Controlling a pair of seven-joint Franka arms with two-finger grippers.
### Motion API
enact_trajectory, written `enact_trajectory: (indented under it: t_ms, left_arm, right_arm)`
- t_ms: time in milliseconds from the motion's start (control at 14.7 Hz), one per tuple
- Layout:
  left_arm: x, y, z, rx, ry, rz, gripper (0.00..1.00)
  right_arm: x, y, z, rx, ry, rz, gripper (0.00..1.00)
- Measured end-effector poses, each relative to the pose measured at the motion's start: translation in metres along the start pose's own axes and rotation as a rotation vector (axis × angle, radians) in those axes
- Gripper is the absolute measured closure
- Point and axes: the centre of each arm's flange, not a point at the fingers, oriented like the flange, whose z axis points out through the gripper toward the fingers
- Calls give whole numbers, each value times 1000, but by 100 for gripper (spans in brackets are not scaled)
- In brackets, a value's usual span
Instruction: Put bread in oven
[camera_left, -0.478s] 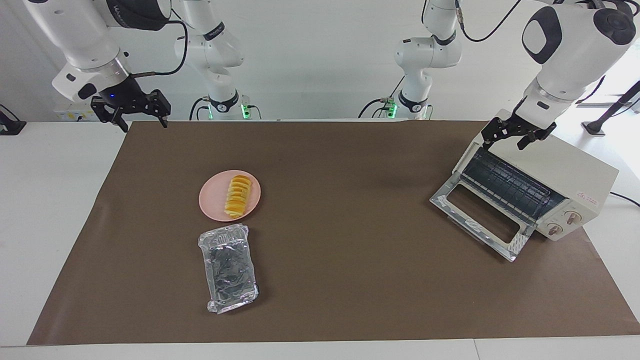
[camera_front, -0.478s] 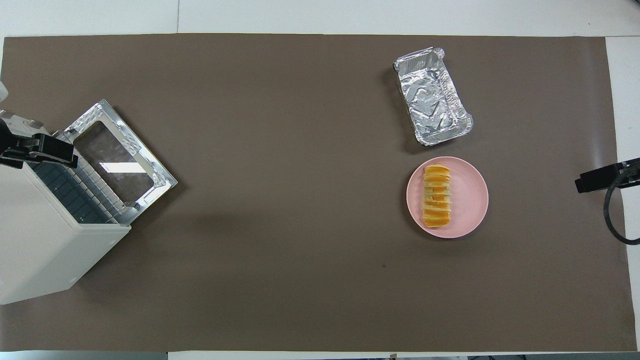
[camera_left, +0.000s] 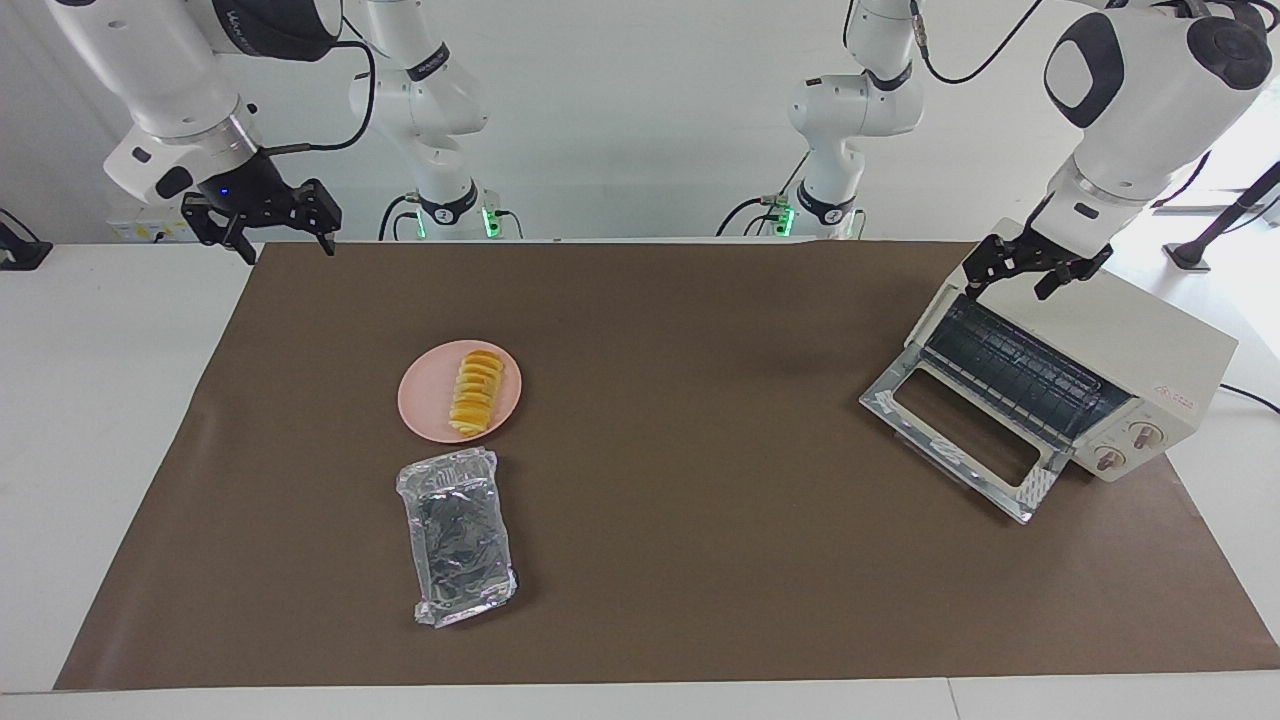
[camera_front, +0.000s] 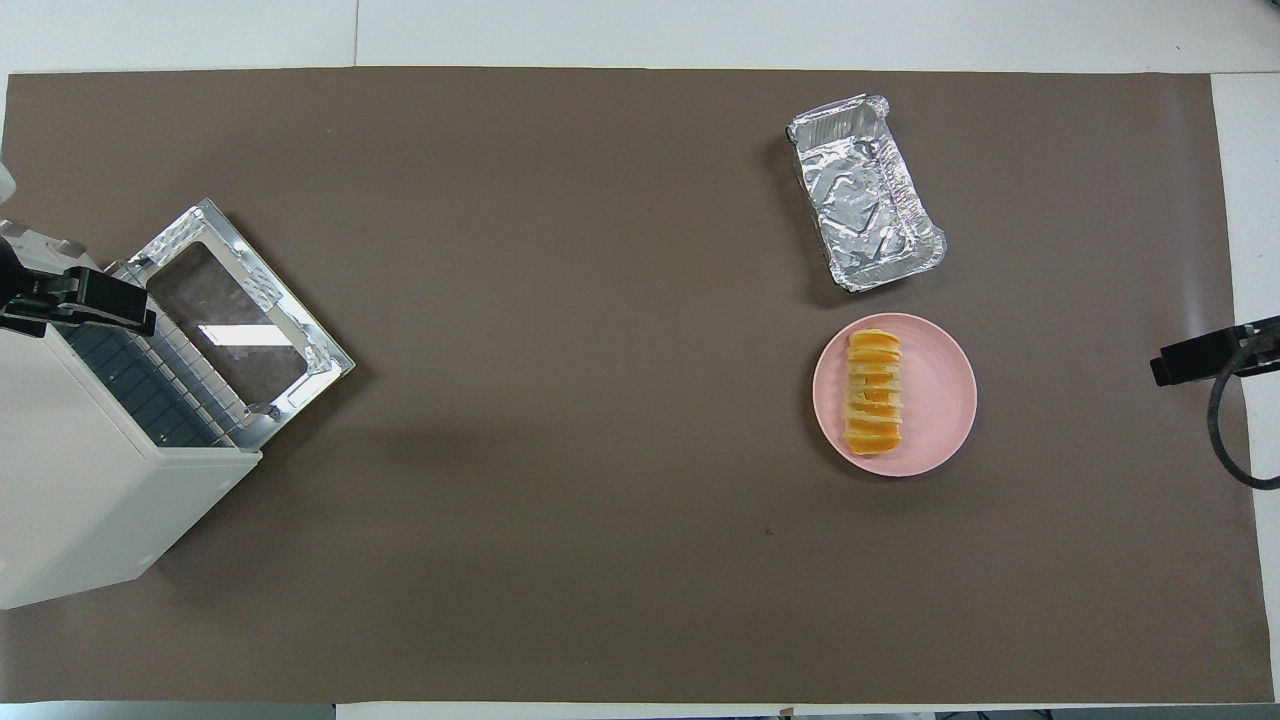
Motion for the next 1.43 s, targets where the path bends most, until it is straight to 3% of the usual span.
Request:
enact_trajectory:
  t_ms: [409, 819, 1228, 1433]
  left_arm:
    - [0, 0, 0, 0, 0, 0, 0]
    - [0, 0, 0, 0, 0, 0, 0]
    - [0, 0, 0, 0, 0, 0, 0]
    - [0, 0, 0, 0, 0, 0, 0]
  right_arm:
    - [0, -9, 20, 1, -13, -4, 0]
    - [0, -77, 111, -15, 5, 70, 0]
    - [33, -135, 199, -14, 77, 106, 0]
    - [48, -150, 249, -2, 147, 110, 0]
